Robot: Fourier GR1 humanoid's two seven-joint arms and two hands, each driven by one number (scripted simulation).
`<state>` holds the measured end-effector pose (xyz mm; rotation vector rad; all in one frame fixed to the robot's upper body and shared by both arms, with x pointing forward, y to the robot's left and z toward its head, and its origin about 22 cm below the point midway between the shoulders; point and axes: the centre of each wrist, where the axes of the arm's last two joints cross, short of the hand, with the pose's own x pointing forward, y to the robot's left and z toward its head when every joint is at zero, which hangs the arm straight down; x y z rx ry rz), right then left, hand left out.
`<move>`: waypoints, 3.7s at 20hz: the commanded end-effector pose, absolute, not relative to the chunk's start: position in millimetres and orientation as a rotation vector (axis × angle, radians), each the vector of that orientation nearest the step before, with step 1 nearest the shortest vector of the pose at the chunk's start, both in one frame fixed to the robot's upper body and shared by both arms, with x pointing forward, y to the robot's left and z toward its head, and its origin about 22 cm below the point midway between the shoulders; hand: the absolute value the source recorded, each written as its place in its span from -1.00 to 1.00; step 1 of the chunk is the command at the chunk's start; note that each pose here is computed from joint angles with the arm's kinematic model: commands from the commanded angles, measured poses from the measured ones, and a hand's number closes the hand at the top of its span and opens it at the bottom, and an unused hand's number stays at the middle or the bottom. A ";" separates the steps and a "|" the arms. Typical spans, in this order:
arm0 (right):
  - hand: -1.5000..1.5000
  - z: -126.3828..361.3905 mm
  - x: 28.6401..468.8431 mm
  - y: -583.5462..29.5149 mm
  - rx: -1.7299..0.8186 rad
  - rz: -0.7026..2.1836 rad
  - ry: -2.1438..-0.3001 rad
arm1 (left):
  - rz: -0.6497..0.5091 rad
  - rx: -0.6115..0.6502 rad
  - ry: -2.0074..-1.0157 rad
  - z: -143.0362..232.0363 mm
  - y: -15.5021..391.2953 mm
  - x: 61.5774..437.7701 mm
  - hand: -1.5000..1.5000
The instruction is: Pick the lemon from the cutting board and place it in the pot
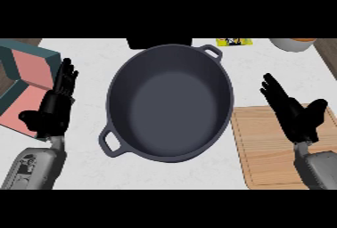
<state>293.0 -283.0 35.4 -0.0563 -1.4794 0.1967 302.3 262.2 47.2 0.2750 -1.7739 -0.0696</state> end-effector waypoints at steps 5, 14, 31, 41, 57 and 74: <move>1.00 54.0 301.6 -353.0 -0.679 -0.245 -1.476 | -0.135 0.545 -1.431 20.1 328.4 275.6 0.00; -1.00 8.9 280.2 -384.7 -1.552 -0.419 -1.340 | -0.099 0.521 -1.217 2.6 325.1 267.5 0.00; -1.00 18.5 331.3 -353.7 -1.314 -0.062 -0.559 | -0.152 0.525 -1.152 17.0 324.4 274.7 0.00; -1.00 88.1 371.6 -279.1 -1.172 0.010 -0.330 | -0.108 0.526 -1.135 32.4 334.1 274.0 0.00; -1.00 79.6 360.0 -289.5 -1.146 -0.035 -0.281 | -0.111 0.540 -1.147 21.8 341.0 262.5 0.00; -1.00 49.0 354.1 -300.8 -1.104 -0.036 -0.192 | -0.109 0.527 -1.170 30.3 340.4 256.7 0.00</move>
